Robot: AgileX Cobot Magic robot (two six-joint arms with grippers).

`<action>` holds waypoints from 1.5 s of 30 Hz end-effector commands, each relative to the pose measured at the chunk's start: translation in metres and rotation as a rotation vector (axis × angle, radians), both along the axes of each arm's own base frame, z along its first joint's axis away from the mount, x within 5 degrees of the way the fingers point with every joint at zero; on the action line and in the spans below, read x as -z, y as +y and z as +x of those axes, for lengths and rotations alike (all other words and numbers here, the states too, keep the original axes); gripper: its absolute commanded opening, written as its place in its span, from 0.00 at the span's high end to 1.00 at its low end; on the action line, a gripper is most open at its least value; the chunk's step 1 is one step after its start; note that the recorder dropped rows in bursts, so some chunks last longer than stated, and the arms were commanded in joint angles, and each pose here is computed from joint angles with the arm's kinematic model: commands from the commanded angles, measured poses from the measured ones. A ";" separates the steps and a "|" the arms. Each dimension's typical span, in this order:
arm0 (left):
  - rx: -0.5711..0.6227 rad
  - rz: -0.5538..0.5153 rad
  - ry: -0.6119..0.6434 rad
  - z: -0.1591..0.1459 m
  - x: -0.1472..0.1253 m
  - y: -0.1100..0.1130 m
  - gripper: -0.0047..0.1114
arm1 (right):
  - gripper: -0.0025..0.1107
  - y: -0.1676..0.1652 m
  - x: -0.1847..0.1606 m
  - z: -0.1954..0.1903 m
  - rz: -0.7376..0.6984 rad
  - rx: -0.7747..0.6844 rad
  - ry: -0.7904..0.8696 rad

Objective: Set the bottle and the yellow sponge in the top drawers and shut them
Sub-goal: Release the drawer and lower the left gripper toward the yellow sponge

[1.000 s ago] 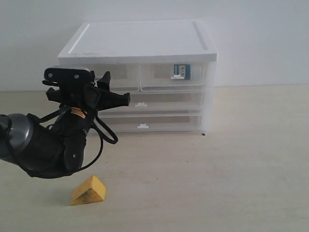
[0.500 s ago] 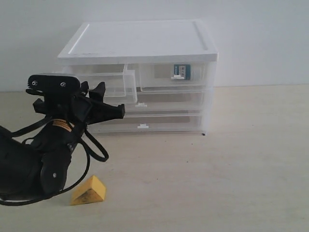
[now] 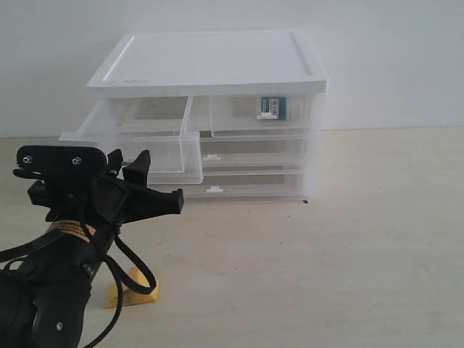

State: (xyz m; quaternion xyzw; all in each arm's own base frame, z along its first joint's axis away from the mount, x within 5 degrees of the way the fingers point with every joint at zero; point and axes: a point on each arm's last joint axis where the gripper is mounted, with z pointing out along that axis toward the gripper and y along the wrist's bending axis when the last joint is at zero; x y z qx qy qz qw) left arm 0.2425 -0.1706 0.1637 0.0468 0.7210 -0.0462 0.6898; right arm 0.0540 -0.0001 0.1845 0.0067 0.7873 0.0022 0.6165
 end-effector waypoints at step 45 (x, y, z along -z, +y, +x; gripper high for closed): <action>0.878 0.321 0.861 -0.071 -0.060 0.025 0.80 | 0.98 0.000 0.000 0.000 0.001 0.002 -0.007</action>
